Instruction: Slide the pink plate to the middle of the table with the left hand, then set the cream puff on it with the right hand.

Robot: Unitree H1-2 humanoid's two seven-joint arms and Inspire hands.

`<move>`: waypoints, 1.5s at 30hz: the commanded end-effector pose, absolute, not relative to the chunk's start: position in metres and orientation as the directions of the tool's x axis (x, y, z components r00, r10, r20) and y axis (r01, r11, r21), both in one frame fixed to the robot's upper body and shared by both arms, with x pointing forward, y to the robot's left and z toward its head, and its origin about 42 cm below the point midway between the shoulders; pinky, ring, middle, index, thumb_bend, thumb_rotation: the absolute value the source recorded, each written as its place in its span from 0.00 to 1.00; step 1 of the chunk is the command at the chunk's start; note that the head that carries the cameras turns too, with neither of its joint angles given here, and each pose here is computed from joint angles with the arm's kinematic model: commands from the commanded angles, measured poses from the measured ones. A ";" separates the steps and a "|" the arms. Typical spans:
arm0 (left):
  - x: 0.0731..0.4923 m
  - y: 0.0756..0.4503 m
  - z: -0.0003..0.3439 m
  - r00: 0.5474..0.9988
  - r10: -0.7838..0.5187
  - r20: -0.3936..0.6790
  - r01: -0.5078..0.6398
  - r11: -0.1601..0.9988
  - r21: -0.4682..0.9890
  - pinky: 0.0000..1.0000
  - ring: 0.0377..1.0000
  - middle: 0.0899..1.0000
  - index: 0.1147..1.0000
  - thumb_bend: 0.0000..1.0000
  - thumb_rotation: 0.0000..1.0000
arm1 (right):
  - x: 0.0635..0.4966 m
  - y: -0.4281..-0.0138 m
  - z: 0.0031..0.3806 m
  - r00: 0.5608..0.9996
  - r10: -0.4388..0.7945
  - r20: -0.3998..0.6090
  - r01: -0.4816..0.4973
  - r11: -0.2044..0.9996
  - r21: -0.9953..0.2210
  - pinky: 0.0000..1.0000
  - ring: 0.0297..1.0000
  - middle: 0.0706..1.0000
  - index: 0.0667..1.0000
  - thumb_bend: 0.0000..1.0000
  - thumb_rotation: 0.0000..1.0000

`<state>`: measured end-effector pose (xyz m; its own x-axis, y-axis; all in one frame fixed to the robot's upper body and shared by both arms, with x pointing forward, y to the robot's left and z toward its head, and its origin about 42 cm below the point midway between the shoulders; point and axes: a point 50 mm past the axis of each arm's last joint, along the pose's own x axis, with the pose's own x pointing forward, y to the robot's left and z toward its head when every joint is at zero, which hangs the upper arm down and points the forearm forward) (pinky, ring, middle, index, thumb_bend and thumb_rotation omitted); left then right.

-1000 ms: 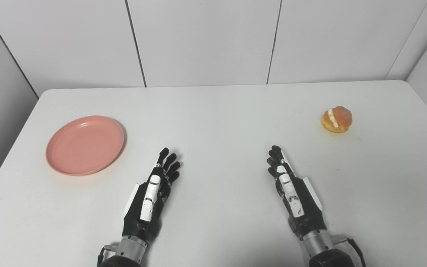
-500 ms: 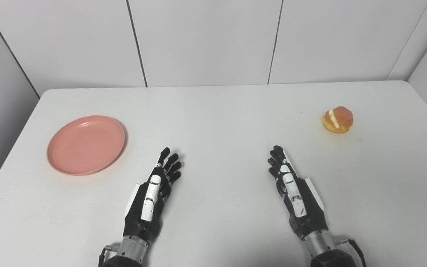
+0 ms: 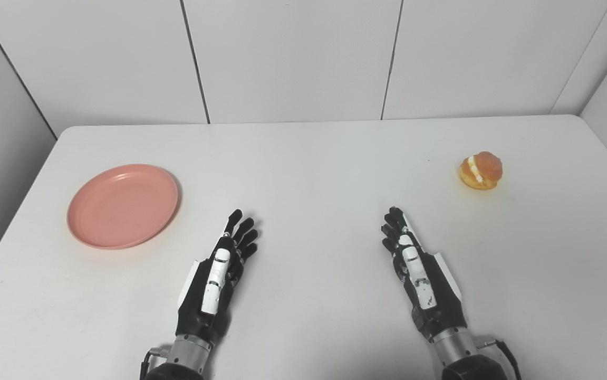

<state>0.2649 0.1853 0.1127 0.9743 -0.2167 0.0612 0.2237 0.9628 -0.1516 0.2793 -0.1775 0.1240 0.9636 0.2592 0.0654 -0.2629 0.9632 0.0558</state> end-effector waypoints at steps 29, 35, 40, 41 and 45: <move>0.268 0.134 0.055 0.969 -0.214 -0.120 0.196 0.969 -0.148 0.94 0.94 0.95 0.95 0.42 0.96 | 0.282 -0.215 0.105 0.954 0.300 0.001 -0.300 0.952 0.067 1.00 1.00 1.00 1.00 0.13 1.00; 0.267 0.132 0.055 0.969 -0.215 -0.123 0.195 0.968 -0.158 0.95 0.94 0.95 0.95 0.41 0.99 | 0.280 -0.214 0.107 0.954 0.301 -0.001 -0.300 0.951 0.079 1.00 1.00 1.00 1.00 0.11 1.00; 0.265 0.135 0.058 0.969 -0.213 -0.121 0.193 0.968 -0.163 0.95 0.95 0.95 0.96 0.41 1.00 | 0.278 -0.210 0.110 0.953 0.304 0.003 -0.303 0.949 0.086 1.00 1.00 1.00 1.00 0.10 1.00; 0.266 0.136 0.058 0.970 -0.213 -0.119 0.193 0.968 -0.162 0.95 0.95 0.95 0.96 0.41 1.00 | 0.278 -0.209 0.110 0.952 0.306 0.004 -0.305 0.949 0.086 1.00 1.00 1.00 1.00 0.10 1.00; 0.267 0.137 0.060 0.969 -0.217 -0.119 0.196 0.967 -0.166 0.95 0.95 0.96 0.96 0.41 1.00 | 0.279 -0.206 0.111 0.953 0.302 0.000 -0.301 0.951 0.077 1.00 1.00 1.00 1.00 0.10 1.00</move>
